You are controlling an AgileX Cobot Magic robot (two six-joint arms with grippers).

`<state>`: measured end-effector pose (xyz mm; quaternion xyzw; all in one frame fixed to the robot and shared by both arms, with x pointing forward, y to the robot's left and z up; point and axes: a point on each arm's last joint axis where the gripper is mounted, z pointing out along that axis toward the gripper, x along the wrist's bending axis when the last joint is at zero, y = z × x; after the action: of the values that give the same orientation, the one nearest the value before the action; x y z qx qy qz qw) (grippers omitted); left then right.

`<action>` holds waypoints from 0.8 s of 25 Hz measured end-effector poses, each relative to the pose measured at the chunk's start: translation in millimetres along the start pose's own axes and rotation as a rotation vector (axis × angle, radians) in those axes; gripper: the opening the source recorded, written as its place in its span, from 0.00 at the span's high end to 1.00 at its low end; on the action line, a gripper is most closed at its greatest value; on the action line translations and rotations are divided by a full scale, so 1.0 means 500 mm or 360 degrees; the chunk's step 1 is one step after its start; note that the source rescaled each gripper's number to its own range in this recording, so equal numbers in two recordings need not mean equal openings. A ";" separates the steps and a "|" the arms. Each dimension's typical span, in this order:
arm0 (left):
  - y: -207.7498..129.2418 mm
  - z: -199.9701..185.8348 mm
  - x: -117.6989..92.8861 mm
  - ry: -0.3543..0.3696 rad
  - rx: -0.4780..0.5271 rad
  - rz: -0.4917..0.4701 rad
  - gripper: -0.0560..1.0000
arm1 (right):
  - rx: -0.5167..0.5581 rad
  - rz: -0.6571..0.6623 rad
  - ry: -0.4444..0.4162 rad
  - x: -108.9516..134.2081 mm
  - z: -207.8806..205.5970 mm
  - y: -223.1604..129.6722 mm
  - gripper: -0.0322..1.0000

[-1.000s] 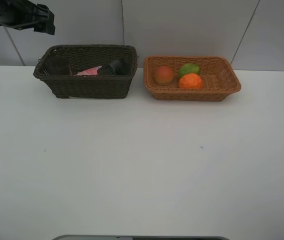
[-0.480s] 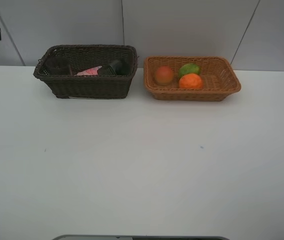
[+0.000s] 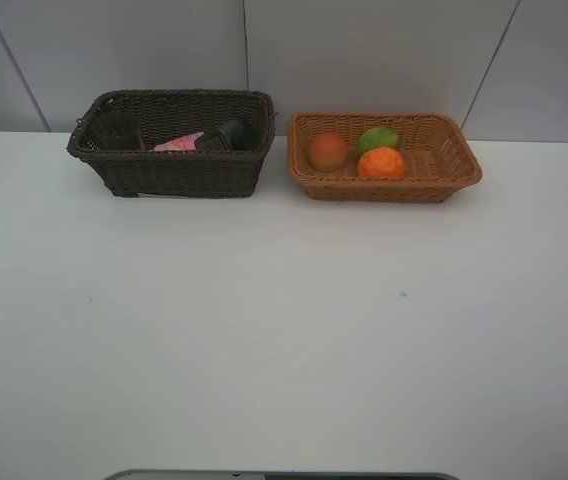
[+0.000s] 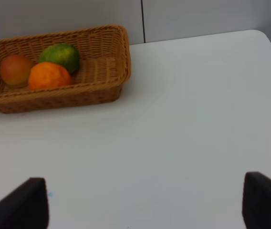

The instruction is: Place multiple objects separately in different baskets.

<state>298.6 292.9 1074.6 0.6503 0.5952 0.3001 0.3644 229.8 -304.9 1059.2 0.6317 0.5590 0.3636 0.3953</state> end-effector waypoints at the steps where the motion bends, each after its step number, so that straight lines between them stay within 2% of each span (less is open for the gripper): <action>1: -0.012 -0.010 0.001 0.0001 0.0027 0.0000 0.02 | 0.0000 0.0000 0.0000 0.000 0.000 0.000 0.17; 10: -0.073 -0.050 0.002 0.0002 0.0263 -0.0006 0.02 | 0.0000 0.0000 0.0000 0.000 0.000 0.000 0.17; 15: -0.085 -0.067 0.003 -0.0004 0.0192 -0.0006 0.02 | 0.0000 0.0000 0.0000 0.000 0.000 0.000 0.17; 20: -0.104 -0.101 0.004 -0.0016 -0.0047 -0.0006 0.02 | 0.0000 0.0000 0.0000 0.000 0.000 0.000 0.17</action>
<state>228.4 302.1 1058.9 0.6454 0.5900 0.3048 0.3775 229.8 -304.9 1059.2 0.6317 0.5590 0.3636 0.3953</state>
